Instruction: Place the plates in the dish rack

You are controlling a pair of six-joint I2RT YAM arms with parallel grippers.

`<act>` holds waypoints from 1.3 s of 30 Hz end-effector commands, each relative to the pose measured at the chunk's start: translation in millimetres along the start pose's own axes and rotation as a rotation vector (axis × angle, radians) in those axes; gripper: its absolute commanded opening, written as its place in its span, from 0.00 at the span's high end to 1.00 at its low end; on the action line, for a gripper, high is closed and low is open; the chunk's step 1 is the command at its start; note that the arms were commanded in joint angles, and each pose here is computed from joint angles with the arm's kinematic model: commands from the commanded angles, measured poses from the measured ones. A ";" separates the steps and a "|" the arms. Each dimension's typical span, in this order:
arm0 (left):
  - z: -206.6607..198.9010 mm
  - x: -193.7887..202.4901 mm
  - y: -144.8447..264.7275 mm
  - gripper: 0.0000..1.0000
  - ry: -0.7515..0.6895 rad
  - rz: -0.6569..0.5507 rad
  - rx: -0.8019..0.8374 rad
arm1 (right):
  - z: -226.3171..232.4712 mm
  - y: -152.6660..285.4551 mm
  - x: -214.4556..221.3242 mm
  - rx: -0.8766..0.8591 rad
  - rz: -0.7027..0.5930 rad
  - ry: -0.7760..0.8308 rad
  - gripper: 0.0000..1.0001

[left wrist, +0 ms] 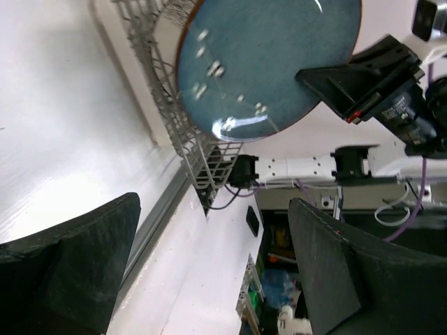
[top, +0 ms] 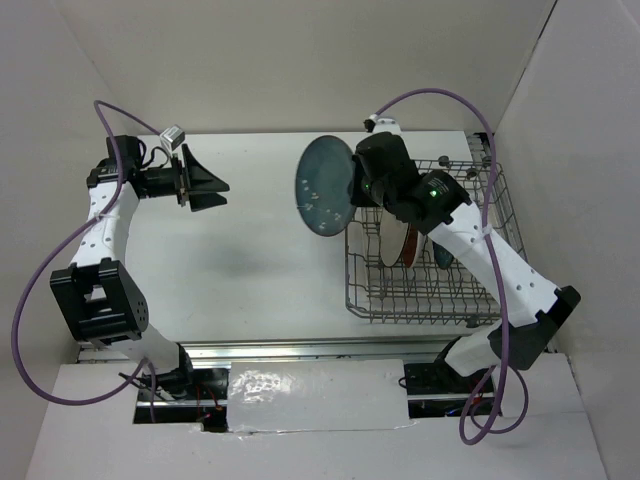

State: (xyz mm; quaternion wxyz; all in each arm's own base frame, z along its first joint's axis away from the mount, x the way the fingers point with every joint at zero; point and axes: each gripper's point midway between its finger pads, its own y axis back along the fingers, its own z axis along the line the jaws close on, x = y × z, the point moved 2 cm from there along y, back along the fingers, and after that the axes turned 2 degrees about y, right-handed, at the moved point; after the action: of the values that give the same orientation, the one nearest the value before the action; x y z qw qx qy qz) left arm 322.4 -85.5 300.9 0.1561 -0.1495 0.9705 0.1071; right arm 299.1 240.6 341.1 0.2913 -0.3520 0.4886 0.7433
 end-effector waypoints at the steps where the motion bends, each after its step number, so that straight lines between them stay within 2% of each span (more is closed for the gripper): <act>1: -4.6 -11.0 13.2 0.01 0.000 -0.065 -0.078 | -43.1 63.8 -64.2 0.233 -0.306 -0.056 1.00; 7: 10.2 -15.7 23.0 0.01 0.046 -0.128 -0.176 | -80.7 88.2 -58.2 0.474 -0.329 0.003 1.00; 12: 15.5 -16.7 22.7 0.01 0.063 -0.134 -0.191 | -92.7 86.5 -43.6 0.596 -0.289 0.071 1.00; 19: 21.7 -18.2 23.7 0.01 0.073 -0.137 -0.213 | -97.2 79.9 -23.3 0.661 -0.240 0.114 1.00; 39: 43.4 -15.1 24.0 0.01 0.111 -0.140 -0.276 | -101.6 36.6 33.5 0.698 -0.067 0.185 1.00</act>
State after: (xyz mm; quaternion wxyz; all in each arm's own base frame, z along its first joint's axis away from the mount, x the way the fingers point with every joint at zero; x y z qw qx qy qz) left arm 342.5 -49.4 269.1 0.0792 -0.2413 0.9426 0.2170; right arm 264.6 136.8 282.4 0.3037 -0.3092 0.7512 0.4978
